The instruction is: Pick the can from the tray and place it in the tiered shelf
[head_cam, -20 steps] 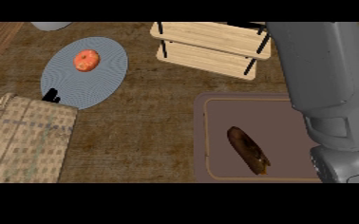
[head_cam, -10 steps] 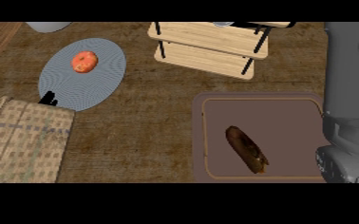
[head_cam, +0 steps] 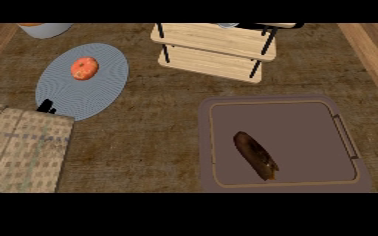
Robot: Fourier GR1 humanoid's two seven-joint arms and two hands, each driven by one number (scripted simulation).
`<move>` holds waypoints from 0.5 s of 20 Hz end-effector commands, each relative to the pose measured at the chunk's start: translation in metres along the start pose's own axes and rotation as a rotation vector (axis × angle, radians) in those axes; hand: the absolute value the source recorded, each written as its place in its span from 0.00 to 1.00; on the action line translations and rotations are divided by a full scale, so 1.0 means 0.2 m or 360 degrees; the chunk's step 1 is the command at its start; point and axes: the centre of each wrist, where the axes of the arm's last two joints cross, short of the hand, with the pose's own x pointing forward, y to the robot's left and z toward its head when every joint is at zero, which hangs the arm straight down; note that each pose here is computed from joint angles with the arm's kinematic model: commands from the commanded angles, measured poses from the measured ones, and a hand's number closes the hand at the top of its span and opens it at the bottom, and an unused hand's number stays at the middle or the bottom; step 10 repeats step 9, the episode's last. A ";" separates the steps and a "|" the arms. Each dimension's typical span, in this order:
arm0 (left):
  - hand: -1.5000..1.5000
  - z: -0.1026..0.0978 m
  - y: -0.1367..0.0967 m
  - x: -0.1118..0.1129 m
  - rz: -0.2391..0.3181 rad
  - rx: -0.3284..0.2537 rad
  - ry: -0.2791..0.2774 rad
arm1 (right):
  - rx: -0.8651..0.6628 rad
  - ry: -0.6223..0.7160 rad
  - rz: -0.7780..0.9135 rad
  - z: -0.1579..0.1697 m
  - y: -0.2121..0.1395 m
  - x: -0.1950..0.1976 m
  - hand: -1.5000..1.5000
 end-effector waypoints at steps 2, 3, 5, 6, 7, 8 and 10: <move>0.50 0.01 0.06 0.00 0.0040 0.0033 0.0019 | -0.0055 0.0079 0.0105 0.11 -0.42 -0.05 0.00; 0.50 0.03 0.04 0.01 0.0021 0.0026 0.0014 | -0.0042 0.0108 0.0159 0.11 -0.47 -0.03 0.00; 0.50 0.05 0.11 -0.04 -0.0001 0.0086 0.0033 | -0.0023 0.0104 0.0181 0.15 -0.57 -0.10 0.00; 0.50 0.04 0.05 -0.01 0.0007 0.0063 0.0023 | -0.0008 0.0103 0.0131 0.12 -0.68 -0.12 0.00; 0.50 0.03 0.01 -0.06 -0.0025 0.0033 0.0061 | 0.0010 0.0096 0.0140 0.13 -0.72 -0.11 0.00; 0.50 0.07 0.06 -0.01 -0.0011 0.0050 0.0020 | -0.0014 0.0109 0.0188 0.15 -0.77 -0.12 0.00; 0.50 0.05 0.02 -0.07 0.0011 0.0047 0.0042 | -0.0035 0.0065 0.0154 0.18 -0.84 -0.13 0.00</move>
